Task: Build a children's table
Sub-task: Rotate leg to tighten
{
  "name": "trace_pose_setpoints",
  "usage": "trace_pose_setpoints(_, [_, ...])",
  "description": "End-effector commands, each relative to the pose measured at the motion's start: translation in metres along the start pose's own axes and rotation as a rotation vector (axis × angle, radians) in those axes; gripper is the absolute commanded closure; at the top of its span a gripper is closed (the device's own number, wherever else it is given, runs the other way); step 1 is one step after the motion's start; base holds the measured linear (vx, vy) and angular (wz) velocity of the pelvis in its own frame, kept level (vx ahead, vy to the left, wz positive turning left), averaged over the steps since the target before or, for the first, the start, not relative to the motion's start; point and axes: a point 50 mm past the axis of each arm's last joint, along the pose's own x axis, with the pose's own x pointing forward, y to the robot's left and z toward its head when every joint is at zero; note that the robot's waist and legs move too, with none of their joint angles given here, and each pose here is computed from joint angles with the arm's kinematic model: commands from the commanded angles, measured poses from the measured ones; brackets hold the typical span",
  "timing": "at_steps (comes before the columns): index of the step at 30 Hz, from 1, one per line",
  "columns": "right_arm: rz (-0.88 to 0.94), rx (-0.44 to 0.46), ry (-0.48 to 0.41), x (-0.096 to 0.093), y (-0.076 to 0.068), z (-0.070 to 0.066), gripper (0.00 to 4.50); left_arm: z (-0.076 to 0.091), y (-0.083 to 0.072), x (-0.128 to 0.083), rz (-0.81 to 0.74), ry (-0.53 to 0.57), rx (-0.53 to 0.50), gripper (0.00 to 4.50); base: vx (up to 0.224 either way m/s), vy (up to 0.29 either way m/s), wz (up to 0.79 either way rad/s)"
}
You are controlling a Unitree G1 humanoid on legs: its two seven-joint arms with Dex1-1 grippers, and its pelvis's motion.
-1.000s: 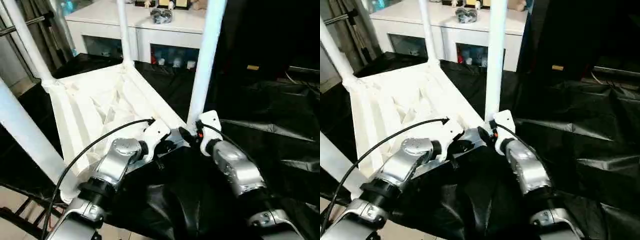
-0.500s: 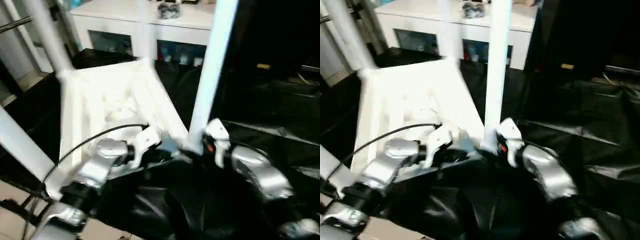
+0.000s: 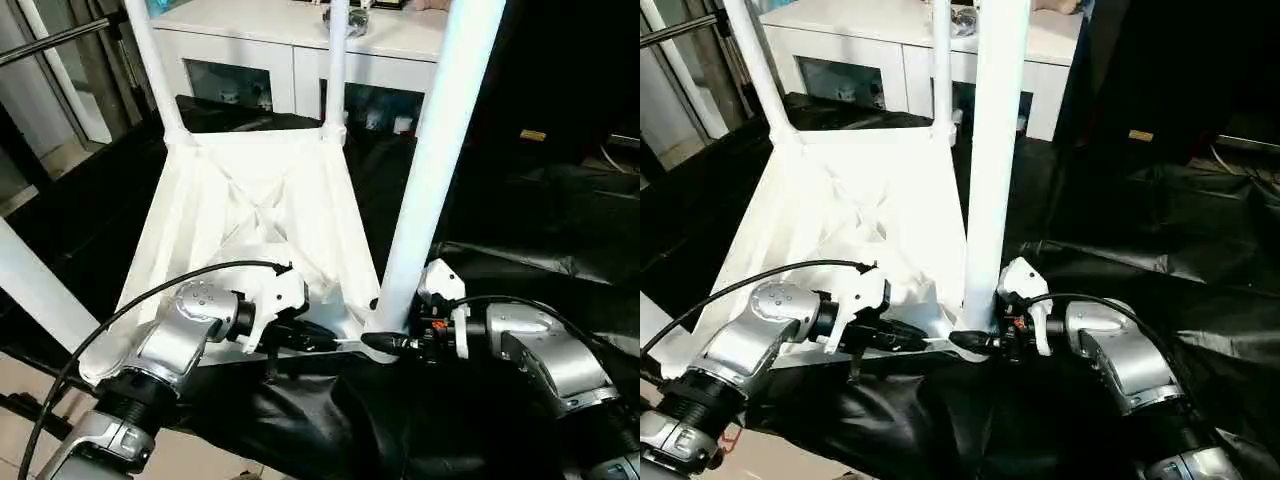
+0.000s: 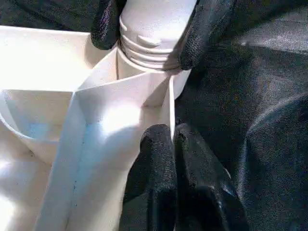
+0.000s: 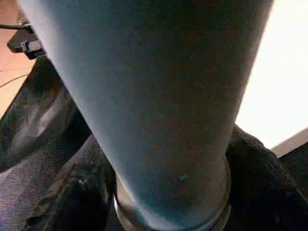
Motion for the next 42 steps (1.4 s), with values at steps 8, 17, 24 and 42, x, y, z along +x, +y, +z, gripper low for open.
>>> trace_pose_setpoints(8, [-0.433, 0.104, -0.026, 0.022, -0.025, -0.010, 1.80, 0.003, 0.017, 0.024, 0.212, 0.004, -0.074, 4.50, 0.000, 0.000, 0.00])
trace_pose_setpoints(17, [-0.557, 0.187, -0.016, 0.070, -0.014, -0.010, 1.45, 0.019, 0.024, 0.059, 0.309, 0.021, -0.105, 4.50, -0.012, 0.000, -0.02])
trace_pose_setpoints(24, [-0.472, 0.148, -0.069, 0.067, -0.013, 0.000, 0.76, 0.019, 0.016, 0.056, 0.220, 0.004, -0.083, 4.50, 0.000, 0.000, 0.00])
trace_pose_setpoints(42, [-0.019, -0.026, -0.037, 0.004, 0.000, 0.003, 1.27, 0.003, 0.000, 0.005, -0.104, 0.036, -0.028, 4.50, 0.016, -0.002, 0.01])
